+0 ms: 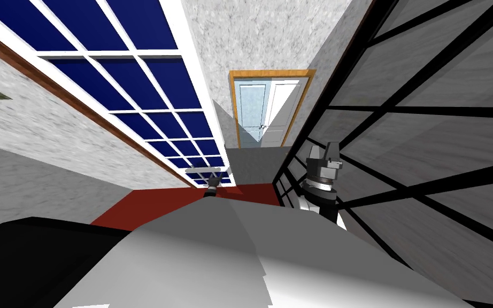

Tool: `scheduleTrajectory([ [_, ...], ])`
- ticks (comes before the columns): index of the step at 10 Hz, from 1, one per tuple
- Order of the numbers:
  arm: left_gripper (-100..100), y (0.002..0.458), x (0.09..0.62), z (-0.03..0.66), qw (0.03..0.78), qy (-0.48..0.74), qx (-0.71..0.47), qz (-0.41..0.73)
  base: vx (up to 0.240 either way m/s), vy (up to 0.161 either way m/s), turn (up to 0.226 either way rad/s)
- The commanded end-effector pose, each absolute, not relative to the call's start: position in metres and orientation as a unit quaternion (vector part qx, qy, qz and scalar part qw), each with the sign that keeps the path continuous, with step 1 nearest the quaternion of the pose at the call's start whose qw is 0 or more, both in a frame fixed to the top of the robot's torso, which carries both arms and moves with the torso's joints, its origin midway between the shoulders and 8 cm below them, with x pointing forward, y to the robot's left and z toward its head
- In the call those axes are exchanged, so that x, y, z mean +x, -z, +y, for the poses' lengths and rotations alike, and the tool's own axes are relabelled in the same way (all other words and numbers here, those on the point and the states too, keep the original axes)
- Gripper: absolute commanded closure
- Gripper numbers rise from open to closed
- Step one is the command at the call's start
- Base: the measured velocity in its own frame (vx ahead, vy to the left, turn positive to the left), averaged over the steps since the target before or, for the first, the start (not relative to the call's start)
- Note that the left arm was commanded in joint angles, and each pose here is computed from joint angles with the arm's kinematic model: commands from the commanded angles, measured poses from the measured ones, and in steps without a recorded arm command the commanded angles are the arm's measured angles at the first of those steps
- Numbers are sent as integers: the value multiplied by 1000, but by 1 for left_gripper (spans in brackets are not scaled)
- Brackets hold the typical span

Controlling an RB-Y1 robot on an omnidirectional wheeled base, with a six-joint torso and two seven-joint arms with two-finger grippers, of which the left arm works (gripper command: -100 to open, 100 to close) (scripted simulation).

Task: Pull the door open

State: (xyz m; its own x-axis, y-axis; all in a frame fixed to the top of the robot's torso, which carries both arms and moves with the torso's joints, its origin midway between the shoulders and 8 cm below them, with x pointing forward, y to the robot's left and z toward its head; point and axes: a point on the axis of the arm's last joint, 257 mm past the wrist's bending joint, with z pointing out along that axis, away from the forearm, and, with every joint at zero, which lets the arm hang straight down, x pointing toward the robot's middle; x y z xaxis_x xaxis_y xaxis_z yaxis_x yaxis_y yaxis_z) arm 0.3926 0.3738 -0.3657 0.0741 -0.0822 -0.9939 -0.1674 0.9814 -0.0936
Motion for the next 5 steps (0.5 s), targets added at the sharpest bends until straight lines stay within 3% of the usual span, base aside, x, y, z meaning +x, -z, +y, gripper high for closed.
scheduleTrajectory([
  [1,-100,374,388,371,721,-40,-83,686,113,18,-52],
  [5,-100,392,383,365,709,-58,-69,700,92,20,-34],
])
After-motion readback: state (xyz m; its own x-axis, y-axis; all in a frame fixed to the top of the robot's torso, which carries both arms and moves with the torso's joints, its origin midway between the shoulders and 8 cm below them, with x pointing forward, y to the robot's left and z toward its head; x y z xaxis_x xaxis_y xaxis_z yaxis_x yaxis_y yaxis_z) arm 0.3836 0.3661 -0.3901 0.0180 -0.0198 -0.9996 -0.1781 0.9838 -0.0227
